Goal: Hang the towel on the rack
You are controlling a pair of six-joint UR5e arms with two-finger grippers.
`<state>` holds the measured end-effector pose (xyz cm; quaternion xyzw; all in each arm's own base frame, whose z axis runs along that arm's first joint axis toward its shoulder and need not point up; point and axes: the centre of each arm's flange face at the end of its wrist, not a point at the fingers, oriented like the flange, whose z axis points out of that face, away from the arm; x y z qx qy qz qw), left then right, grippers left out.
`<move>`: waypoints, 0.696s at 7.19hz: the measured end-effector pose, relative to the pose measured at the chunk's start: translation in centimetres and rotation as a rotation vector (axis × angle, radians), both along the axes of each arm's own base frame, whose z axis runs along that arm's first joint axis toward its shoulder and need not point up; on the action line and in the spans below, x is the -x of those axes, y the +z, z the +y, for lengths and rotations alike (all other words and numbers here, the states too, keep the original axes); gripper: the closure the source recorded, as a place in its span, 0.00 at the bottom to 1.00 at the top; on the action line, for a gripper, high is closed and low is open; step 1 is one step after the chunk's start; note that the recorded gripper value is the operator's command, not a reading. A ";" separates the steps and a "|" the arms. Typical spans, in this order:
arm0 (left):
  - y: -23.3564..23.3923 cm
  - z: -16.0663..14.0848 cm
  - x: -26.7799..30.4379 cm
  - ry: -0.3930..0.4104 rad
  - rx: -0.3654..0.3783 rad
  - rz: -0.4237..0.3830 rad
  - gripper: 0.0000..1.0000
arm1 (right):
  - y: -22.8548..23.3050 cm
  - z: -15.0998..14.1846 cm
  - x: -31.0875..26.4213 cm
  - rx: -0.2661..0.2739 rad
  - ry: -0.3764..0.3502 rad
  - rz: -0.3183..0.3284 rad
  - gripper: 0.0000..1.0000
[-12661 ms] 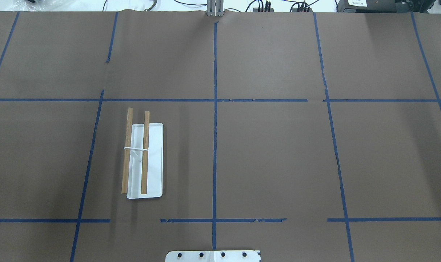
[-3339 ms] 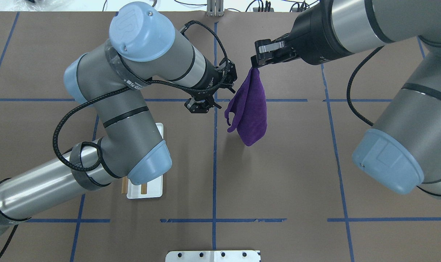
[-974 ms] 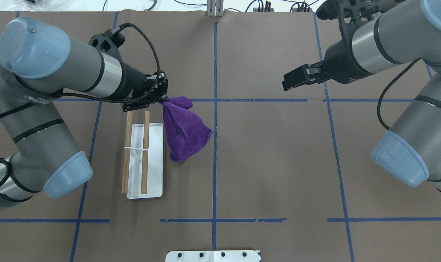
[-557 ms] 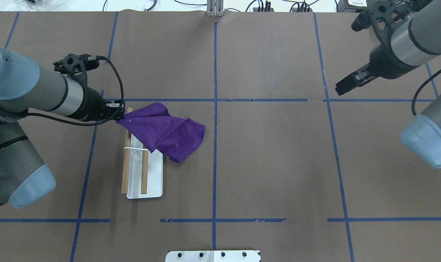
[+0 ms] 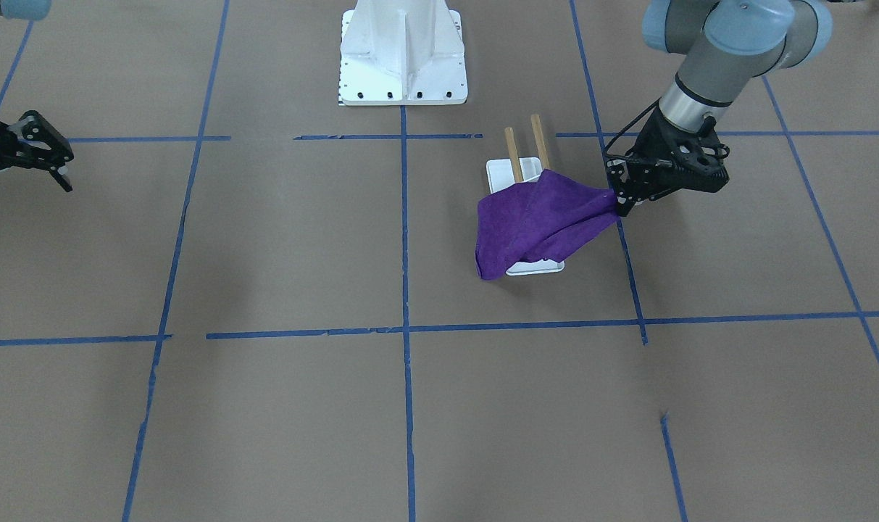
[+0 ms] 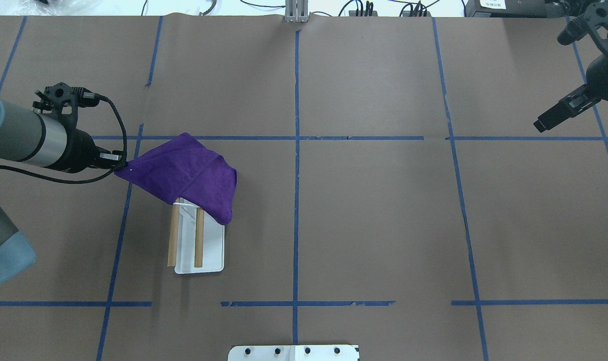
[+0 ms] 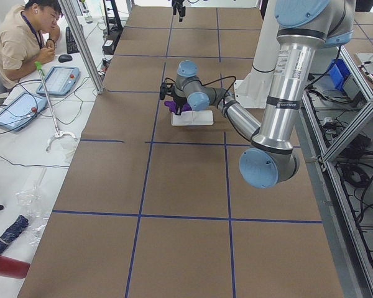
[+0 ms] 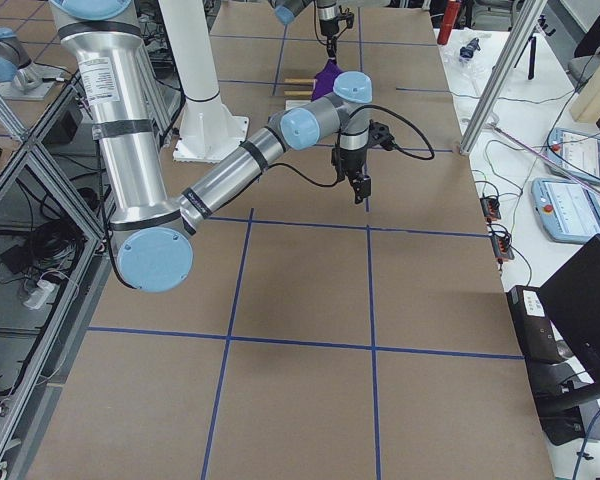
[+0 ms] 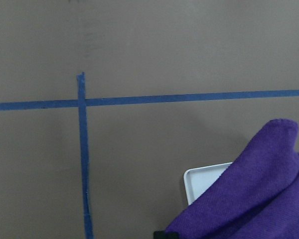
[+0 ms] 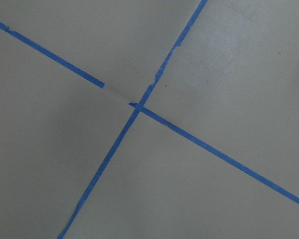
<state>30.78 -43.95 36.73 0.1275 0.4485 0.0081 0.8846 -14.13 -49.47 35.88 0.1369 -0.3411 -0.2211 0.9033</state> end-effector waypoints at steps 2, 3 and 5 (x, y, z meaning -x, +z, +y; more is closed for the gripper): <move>0.2 -0.3 0.2 0.024 -0.041 -0.013 0.00 | 2.5 0.3 -1.2 0.034 0.014 0.023 0.00; 0.6 -0.8 1.0 0.047 -0.078 -0.032 0.00 | 4.6 0.4 -3.1 0.071 0.049 0.044 0.00; 2.6 -3.8 5.8 0.106 -0.137 -0.098 0.00 | 11.4 -0.1 -9.2 0.204 0.164 0.090 0.00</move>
